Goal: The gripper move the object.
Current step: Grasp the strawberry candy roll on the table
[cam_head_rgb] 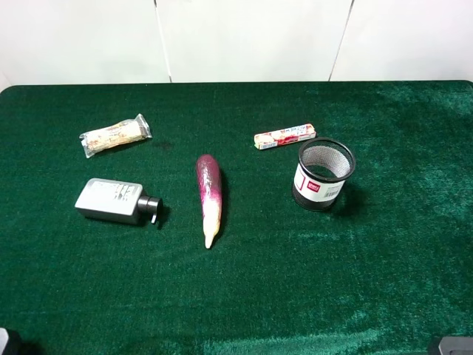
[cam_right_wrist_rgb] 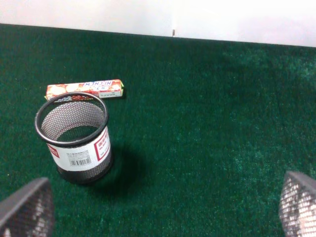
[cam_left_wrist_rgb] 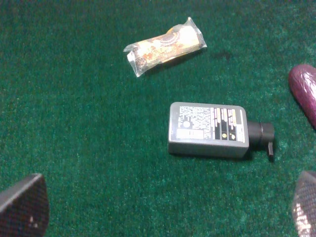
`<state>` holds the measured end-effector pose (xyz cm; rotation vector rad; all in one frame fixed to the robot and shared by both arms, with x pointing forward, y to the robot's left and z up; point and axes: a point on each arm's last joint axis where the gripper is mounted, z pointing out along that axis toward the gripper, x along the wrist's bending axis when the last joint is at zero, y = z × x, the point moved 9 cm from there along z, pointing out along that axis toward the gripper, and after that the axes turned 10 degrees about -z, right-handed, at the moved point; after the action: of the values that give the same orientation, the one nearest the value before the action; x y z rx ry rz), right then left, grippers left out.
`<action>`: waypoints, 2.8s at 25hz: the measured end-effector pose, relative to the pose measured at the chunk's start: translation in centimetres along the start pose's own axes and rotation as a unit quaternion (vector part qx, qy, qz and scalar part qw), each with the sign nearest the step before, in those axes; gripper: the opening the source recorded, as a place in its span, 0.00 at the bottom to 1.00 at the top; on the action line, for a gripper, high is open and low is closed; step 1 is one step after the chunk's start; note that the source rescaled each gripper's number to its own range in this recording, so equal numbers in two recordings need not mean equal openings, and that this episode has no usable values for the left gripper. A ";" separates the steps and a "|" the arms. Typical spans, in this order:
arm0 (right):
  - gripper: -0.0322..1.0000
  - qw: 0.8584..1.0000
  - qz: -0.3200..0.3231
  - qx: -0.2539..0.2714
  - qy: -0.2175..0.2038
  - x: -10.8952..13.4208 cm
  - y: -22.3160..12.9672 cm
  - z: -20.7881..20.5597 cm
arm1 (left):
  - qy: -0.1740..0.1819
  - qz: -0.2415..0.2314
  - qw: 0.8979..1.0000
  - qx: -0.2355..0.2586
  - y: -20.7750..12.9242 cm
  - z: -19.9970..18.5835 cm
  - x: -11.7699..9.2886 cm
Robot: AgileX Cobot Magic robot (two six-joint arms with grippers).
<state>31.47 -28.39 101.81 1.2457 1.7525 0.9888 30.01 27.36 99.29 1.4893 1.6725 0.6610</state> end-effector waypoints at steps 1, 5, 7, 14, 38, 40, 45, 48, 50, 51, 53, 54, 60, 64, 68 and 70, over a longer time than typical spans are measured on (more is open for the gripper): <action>1.00 1.000 0.000 0.000 0.000 0.0 0.0 0.0 | 0.000 0.000 1.000 0.000 0.0 0.0 0.0; 1.00 1.000 0.000 0.000 0.000 0.0 0.0 0.0 | 0.000 0.000 1.000 0.000 0.0 0.0 0.0; 1.00 1.000 0.000 0.000 0.000 0.0 0.0 0.0 | 0.000 0.000 1.000 0.000 0.0 0.0 0.0; 1.00 1.000 0.000 0.000 0.000 0.0 0.0 0.0 | 0.000 0.000 1.000 0.000 0.0 0.0 0.0; 1.00 1.000 0.000 0.000 0.000 0.0 0.0 0.0 | 0.000 0.000 1.000 0.000 0.0 0.0 0.0; 1.00 1.000 0.000 0.000 0.000 0.0 0.0 0.0 | 0.000 0.000 1.000 0.000 0.0 0.0 0.0; 1.00 1.000 0.000 0.000 0.000 0.0 0.0 0.0 | 0.000 0.000 1.000 0.000 0.0 0.0 0.0; 1.00 1.000 0.000 0.000 0.000 0.0 0.0 0.0 | 0.000 0.000 1.000 0.000 0.0 0.0 0.0; 1.00 1.000 0.000 0.000 0.000 0.0 0.0 0.0 | 0.000 0.000 1.000 0.000 0.0 0.0 0.0; 1.00 1.000 0.000 0.000 0.000 0.0 0.0 0.0 | 0.000 0.000 1.000 0.000 0.0 0.0 0.0; 1.00 1.000 0.000 0.000 0.000 0.0 0.0 0.0 | 0.000 0.000 1.000 0.000 0.0 0.0 0.0; 1.00 1.000 0.000 0.000 0.000 0.0 0.0 0.0 | 0.000 0.000 1.000 0.000 0.0 0.0 0.0; 1.00 1.000 0.000 0.000 0.000 0.0 0.0 0.0 | 0.000 0.000 1.000 0.000 0.0 0.0 0.0; 1.00 1.000 -0.004 0.000 0.001 0.0 0.0 0.0 | 0.000 0.000 1.000 0.000 0.0 0.0 0.0; 1.00 1.000 -0.015 0.010 0.003 0.0 0.1 0.3 | 0.000 0.000 1.000 0.000 0.0 0.0 0.0; 1.00 1.000 -0.022 0.019 0.005 -0.1 0.8 0.6 | 0.000 0.000 1.000 0.000 0.0 0.0 0.0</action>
<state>32.34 -28.20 102.30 1.2223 1.8070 0.9405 30.01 27.36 99.29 1.4893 1.6725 0.6610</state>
